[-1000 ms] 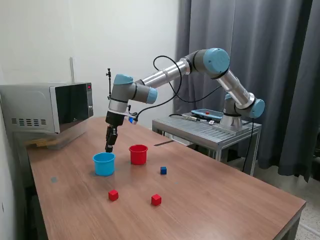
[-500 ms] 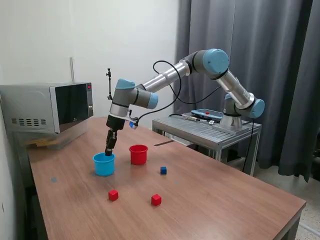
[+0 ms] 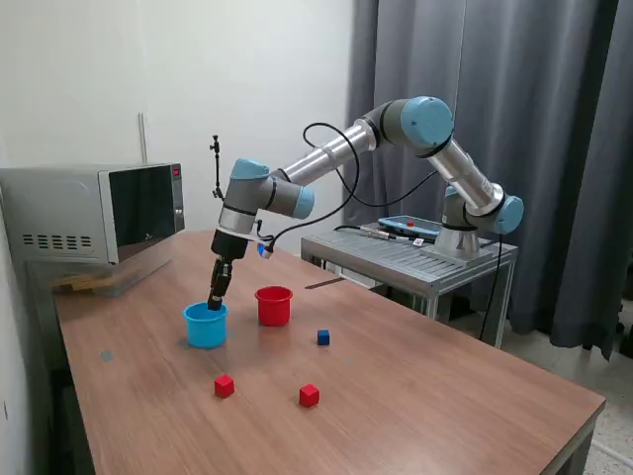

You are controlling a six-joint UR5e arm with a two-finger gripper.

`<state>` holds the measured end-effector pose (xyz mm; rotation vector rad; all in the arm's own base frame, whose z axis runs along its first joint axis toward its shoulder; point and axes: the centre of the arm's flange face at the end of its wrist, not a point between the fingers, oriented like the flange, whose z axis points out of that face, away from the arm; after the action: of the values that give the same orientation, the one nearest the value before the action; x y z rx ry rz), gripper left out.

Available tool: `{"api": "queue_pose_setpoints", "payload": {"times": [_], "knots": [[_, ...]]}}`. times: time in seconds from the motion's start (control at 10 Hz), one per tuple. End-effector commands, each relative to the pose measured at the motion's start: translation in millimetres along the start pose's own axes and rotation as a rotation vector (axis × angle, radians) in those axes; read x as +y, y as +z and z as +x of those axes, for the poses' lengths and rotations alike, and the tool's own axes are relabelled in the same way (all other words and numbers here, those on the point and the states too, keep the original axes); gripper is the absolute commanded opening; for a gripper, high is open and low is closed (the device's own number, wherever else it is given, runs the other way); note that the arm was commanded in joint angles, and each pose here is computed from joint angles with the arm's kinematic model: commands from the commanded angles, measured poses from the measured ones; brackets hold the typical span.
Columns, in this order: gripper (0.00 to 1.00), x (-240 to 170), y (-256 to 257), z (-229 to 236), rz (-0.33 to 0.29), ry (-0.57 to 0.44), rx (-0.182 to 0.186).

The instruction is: Place red objects in the red bin, and blue objects in the blue bin.

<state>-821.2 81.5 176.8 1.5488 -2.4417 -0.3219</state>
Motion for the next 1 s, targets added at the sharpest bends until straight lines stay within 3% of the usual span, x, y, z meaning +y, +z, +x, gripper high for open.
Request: {"api": "queue_pose_setpoints", "payload": {"times": [0.0, 0.9], "knots": [[1.00, 0.6, -0.2, -1.8, -0.007, 0.019, -0.018], [1.00, 5.5, -8.2, 0.4, -0.021, 0.015, -0.016]]}}
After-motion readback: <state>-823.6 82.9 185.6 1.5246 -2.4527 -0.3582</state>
